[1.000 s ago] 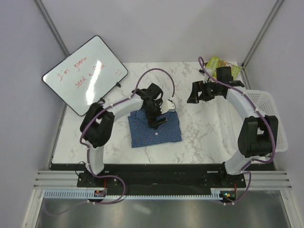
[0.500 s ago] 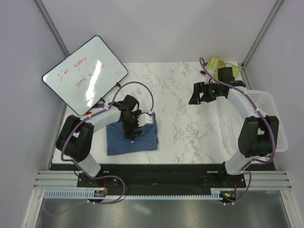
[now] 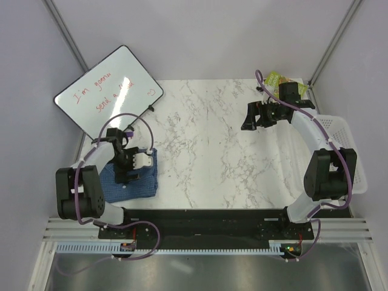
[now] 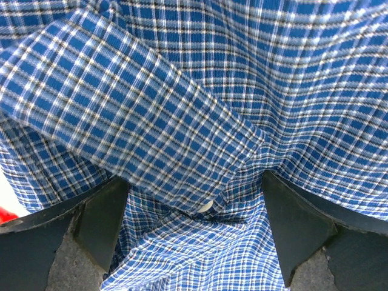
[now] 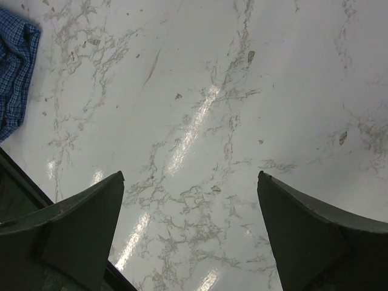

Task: Fold and stack the long sleeve shirts
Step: Neatly place the folded shirt to the corner

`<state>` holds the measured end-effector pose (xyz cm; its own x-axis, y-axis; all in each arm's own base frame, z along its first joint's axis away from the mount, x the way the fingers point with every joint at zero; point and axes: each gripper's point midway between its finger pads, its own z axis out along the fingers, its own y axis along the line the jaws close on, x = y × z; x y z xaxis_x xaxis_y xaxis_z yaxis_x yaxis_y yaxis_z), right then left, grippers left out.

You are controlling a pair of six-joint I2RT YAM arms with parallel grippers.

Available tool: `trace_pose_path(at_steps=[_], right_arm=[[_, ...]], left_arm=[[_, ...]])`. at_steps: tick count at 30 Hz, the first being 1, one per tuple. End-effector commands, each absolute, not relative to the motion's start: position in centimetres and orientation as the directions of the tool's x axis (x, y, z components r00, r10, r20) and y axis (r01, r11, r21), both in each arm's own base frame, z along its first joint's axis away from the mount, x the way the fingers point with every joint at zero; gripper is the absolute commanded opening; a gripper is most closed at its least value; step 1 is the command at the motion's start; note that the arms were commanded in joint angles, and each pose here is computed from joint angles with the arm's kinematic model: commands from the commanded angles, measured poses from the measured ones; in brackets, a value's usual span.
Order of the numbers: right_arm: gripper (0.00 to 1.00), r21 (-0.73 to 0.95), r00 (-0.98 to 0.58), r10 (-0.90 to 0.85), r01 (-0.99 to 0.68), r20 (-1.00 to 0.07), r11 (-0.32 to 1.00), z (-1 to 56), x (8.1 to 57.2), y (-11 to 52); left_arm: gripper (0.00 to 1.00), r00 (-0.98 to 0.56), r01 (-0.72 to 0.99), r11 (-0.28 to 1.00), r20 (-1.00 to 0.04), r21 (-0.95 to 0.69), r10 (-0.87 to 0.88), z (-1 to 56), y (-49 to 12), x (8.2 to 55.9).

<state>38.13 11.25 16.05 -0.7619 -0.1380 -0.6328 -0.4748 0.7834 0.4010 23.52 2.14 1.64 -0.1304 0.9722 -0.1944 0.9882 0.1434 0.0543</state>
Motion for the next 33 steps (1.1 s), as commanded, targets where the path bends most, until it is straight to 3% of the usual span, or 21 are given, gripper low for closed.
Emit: trace_pose_path(at_steps=[1,7,11,20,24,26,31,33], right_arm=[[0.98,0.383,-0.740,-0.136,-0.485,-0.659,0.786,17.5,39.1,11.1],[0.98,0.363,-0.736,-0.151,-0.488,-0.660,0.794,17.6,39.1,10.8],[0.98,0.361,-0.739,-0.157,-0.488,-0.655,0.795,17.3,39.0,10.7],[0.98,0.361,-0.736,-0.160,-0.495,-0.658,0.790,18.0,38.6,10.7],[0.98,0.361,-0.725,-0.155,-0.502,-0.671,0.785,18.9,38.6,10.9],[0.98,0.357,-0.714,-0.153,-0.510,-0.683,0.783,19.6,38.6,11.0],[0.98,0.353,-0.687,-0.136,-0.521,-0.714,0.777,21.7,38.4,11.2],[0.98,0.345,-0.672,-0.135,-0.530,-0.728,0.775,22.5,38.2,11.3]], left_arm=[[0.98,0.092,0.993,-0.093,-0.024,-0.070,0.995,-1.8,7.6,21.0],[0.98,0.141,0.989,-0.141,0.021,-0.037,0.990,-2.2,11.5,22.3],[0.97,0.093,0.995,-0.091,0.047,-0.036,0.995,-1.9,13.6,23.2],[0.99,0.092,0.996,-0.093,0.058,0.015,0.994,0.0,14.3,23.8],[0.99,0.095,0.991,-0.100,0.050,0.093,0.994,4.6,13.3,24.5],[0.99,0.112,0.987,-0.111,-0.008,0.121,0.994,6.9,11.6,24.9],[0.99,0.165,0.939,-0.140,-0.055,0.314,0.985,14.9,7.5,28.0],[0.99,0.099,0.931,-0.041,-0.143,0.363,0.985,16.9,5.0,29.3]])
